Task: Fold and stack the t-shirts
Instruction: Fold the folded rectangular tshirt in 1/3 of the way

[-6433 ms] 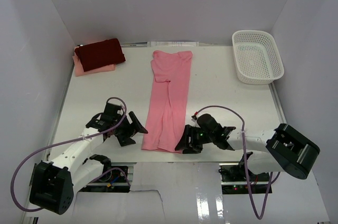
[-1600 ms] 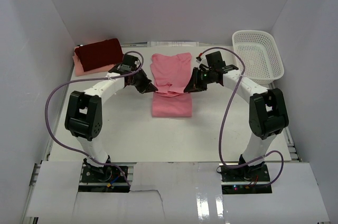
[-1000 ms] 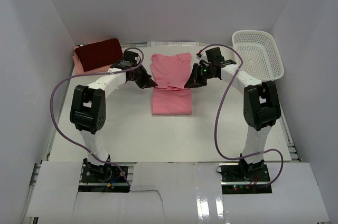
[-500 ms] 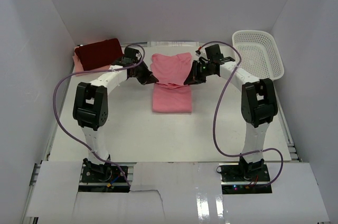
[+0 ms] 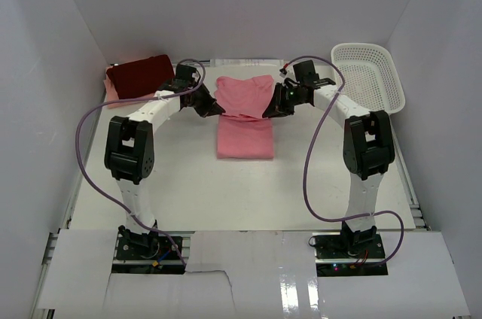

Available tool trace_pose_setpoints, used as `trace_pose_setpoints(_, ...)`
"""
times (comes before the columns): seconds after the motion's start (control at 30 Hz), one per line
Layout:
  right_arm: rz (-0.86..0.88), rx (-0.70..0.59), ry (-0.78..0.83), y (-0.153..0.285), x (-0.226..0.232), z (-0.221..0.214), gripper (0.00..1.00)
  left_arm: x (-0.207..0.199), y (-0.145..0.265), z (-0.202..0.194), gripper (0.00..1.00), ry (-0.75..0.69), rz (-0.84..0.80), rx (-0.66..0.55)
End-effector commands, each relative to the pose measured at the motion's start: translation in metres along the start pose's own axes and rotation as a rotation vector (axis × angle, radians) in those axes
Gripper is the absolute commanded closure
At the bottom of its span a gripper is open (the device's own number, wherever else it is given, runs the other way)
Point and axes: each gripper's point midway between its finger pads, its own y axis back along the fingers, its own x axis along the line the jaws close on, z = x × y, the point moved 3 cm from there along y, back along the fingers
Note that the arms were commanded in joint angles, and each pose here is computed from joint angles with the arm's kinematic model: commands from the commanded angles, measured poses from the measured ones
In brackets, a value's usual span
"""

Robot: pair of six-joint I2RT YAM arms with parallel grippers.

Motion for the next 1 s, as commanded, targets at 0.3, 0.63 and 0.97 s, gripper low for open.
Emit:
trace_pose_setpoints(0.3, -0.004, -0.045, 0.034, 0.004, 0.002, 0.021, 0.71, -0.023, -0.004, 0.019, 0.54, -0.070, -0.085, -0.007)
trace_pose_setpoints(0.63, -0.023, -0.202, 0.123, 0.014, 0.016, 0.065, 0.47, -0.040, 0.018, 0.059, 0.31, -0.091, -0.093, -0.170)
trace_pose_setpoints(0.97, -0.097, -0.173, 0.135, 0.019, -0.007, 0.033, 0.47, -0.035, 0.047, 0.039, 0.33, -0.241, -0.120, -0.157)
